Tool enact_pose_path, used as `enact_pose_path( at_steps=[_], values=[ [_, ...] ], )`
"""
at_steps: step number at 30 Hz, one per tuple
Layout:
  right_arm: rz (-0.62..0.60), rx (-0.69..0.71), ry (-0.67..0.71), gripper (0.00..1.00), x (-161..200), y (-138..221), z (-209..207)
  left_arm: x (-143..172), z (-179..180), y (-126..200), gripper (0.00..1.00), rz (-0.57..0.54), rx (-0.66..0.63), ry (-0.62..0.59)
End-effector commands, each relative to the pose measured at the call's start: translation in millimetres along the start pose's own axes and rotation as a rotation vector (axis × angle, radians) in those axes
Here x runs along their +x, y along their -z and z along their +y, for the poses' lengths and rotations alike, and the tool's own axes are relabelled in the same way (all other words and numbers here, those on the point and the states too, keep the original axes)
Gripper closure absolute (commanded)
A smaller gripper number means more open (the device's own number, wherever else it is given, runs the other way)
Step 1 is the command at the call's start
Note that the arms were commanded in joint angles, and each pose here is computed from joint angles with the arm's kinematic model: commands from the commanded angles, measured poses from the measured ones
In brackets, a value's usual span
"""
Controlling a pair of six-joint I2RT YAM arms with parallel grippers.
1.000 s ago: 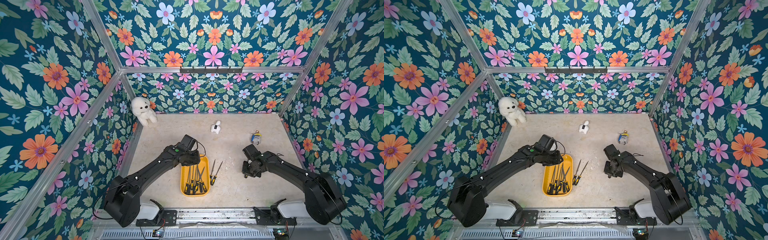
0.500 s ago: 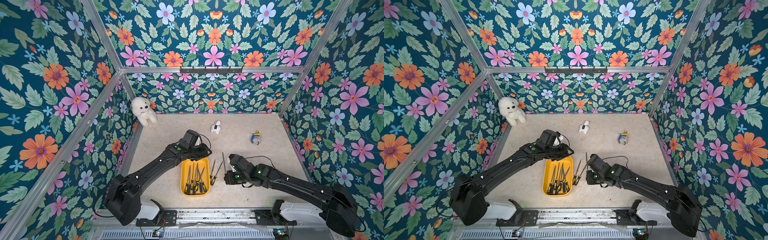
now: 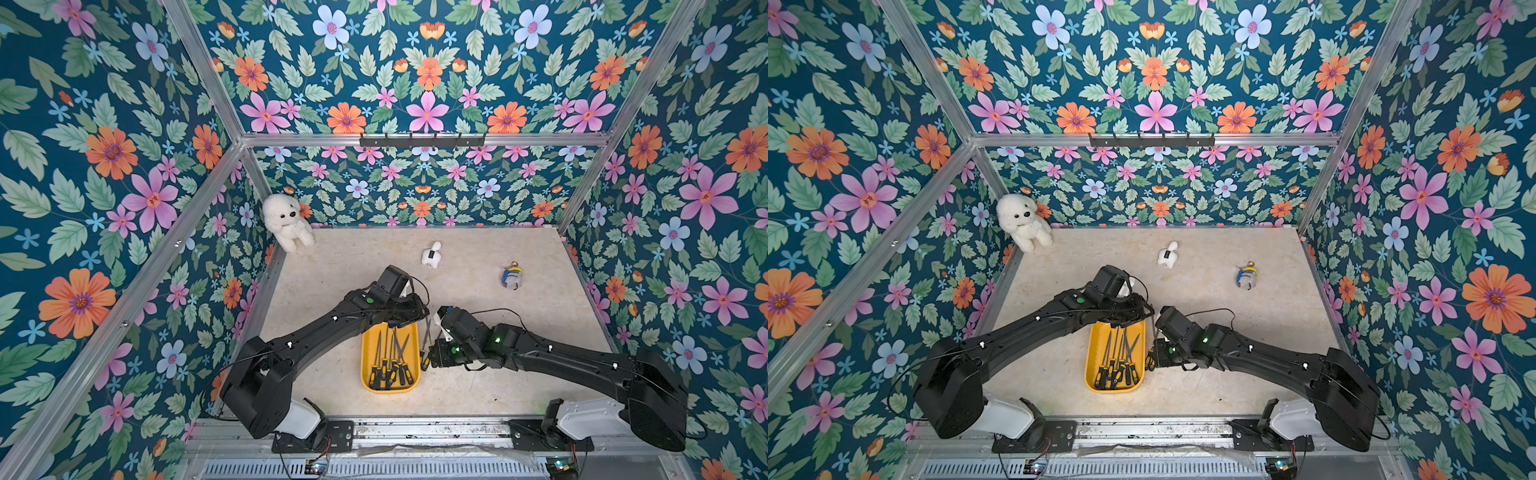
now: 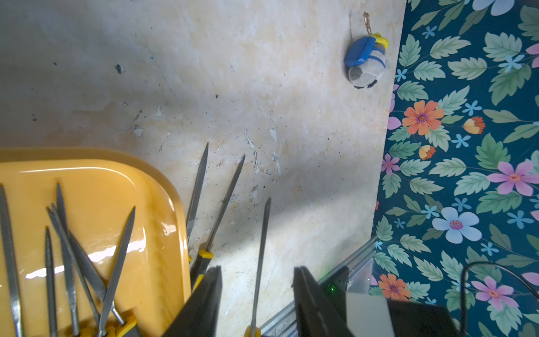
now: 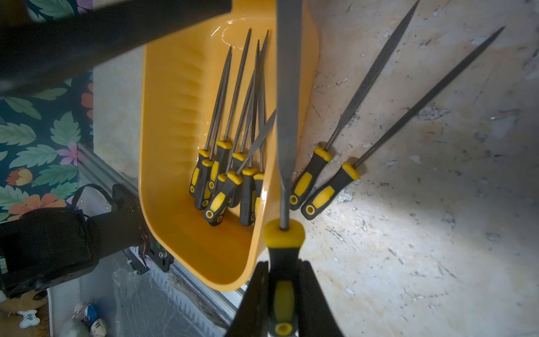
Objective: Put the file tool into the storage box
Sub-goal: Pick up the file tool from the center of the board, then place the file tool in the storage box.
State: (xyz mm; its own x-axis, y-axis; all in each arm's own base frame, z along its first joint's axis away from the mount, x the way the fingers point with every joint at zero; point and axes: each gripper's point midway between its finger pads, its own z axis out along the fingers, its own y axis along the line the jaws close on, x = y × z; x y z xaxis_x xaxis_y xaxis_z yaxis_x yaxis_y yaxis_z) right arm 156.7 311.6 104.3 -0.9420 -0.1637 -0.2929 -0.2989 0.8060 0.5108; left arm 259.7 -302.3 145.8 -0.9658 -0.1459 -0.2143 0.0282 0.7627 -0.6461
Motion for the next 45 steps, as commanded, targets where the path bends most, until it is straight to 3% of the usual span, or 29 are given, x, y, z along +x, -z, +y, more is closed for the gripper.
enact_pose_path(
  at_steps=[1,5,9,13,15,17,20,22,24,27,32,45],
  values=[
    [-0.006,-0.044,0.020,0.94,-3.9,-1.4,13.2,-3.1,7.2,-3.2,0.56,-0.017,-0.031,-0.010],
    [0.011,-0.045,0.032,0.94,-2.0,-3.8,16.6,-2.4,14.8,-8.3,0.63,-0.009,-0.063,-0.018],
    [0.025,-0.058,0.034,0.93,0.2,-5.5,19.1,-3.9,24.0,-12.5,0.85,-0.009,-0.111,-0.036],
    [0.037,-0.069,0.036,0.91,2.5,-7.4,20.6,-7.8,29.7,-12.3,0.99,-0.015,-0.147,-0.054],
    [0.039,-0.077,0.040,0.90,2.3,-7.5,22.7,-10.2,33.2,-11.2,1.00,-0.017,-0.164,-0.060],
    [0.033,-0.082,0.046,0.81,0.5,-6.5,24.2,-13.0,36.2,-8.4,1.00,-0.018,-0.169,-0.062],
    [0.030,-0.076,0.048,0.52,-2.2,-2.4,26.8,-20.4,43.9,3.7,1.00,-0.030,-0.185,-0.063],
    [0.000,-0.067,0.045,0.38,-9.4,5.0,27.7,-26.3,53.4,16.8,1.00,-0.040,-0.204,-0.064],
    [-0.034,-0.056,0.011,0.32,-19.2,14.5,20.9,-30.3,65.6,28.7,1.00,-0.048,-0.230,-0.068],
    [-0.081,-0.054,-0.095,0.30,-35.1,30.0,-1.4,-29.4,80.8,38.5,1.00,-0.044,-0.269,-0.082],
    [-0.083,-0.002,-0.273,0.29,-38.8,39.0,-50.7,-17.2,89.3,26.7,1.00,-0.008,-0.265,-0.093],
    [-0.010,0.021,-0.331,0.30,-15.8,14.0,-72.4,18.1,98.5,-5.7,1.00,0.061,-0.299,-0.124]
  ],
)
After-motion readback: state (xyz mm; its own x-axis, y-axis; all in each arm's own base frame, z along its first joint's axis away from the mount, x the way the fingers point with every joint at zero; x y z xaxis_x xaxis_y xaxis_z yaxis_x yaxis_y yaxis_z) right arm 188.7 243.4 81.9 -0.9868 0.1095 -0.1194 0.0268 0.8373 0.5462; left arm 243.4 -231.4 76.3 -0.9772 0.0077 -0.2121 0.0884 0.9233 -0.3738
